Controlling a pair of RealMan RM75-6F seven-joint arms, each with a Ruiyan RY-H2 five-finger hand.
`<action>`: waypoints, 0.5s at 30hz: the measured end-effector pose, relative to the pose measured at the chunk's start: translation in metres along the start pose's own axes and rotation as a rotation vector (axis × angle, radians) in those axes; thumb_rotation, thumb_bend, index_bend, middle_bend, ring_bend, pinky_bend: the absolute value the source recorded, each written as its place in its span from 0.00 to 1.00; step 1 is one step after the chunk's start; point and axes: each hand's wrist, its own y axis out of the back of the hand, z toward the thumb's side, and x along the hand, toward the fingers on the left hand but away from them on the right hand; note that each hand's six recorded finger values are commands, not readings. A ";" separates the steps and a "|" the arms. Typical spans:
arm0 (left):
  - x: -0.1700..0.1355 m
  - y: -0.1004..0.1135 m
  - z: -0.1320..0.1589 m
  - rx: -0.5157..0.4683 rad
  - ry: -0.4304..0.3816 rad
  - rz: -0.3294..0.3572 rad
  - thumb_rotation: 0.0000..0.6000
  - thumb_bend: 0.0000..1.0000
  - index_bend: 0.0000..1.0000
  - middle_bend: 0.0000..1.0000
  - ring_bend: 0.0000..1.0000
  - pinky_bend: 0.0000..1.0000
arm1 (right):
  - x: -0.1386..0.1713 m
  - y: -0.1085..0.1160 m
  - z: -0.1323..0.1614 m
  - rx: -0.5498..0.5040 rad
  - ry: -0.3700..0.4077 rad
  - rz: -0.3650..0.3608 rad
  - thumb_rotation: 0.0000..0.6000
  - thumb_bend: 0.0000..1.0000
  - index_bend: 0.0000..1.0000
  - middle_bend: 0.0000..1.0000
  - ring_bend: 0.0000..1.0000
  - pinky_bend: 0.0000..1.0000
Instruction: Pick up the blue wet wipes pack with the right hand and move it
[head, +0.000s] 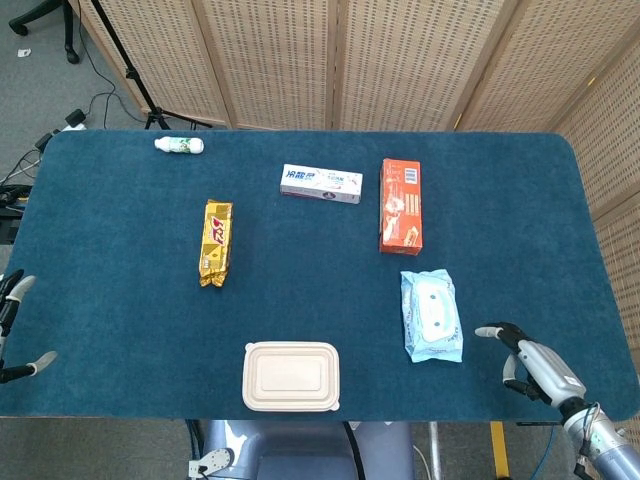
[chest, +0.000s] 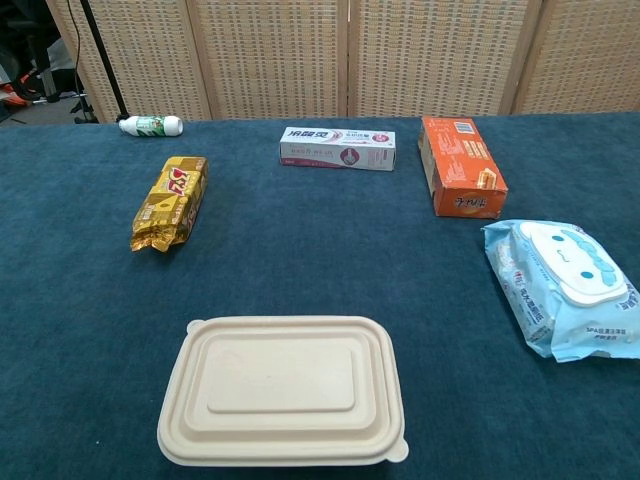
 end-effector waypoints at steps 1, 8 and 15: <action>0.000 0.000 0.000 0.000 0.000 -0.001 1.00 0.00 0.00 0.00 0.00 0.00 | -0.001 -0.002 -0.001 0.025 -0.005 0.013 1.00 1.00 0.24 0.17 0.02 0.12; 0.001 0.000 0.000 -0.002 0.004 -0.005 1.00 0.00 0.00 0.00 0.00 0.00 | -0.008 -0.009 -0.005 0.219 -0.007 0.061 1.00 1.00 0.30 0.18 0.03 0.12; 0.002 -0.001 -0.001 -0.003 0.005 -0.011 1.00 0.00 0.00 0.00 0.00 0.00 | -0.022 -0.014 -0.009 0.515 0.021 0.044 1.00 1.00 0.32 0.18 0.01 0.12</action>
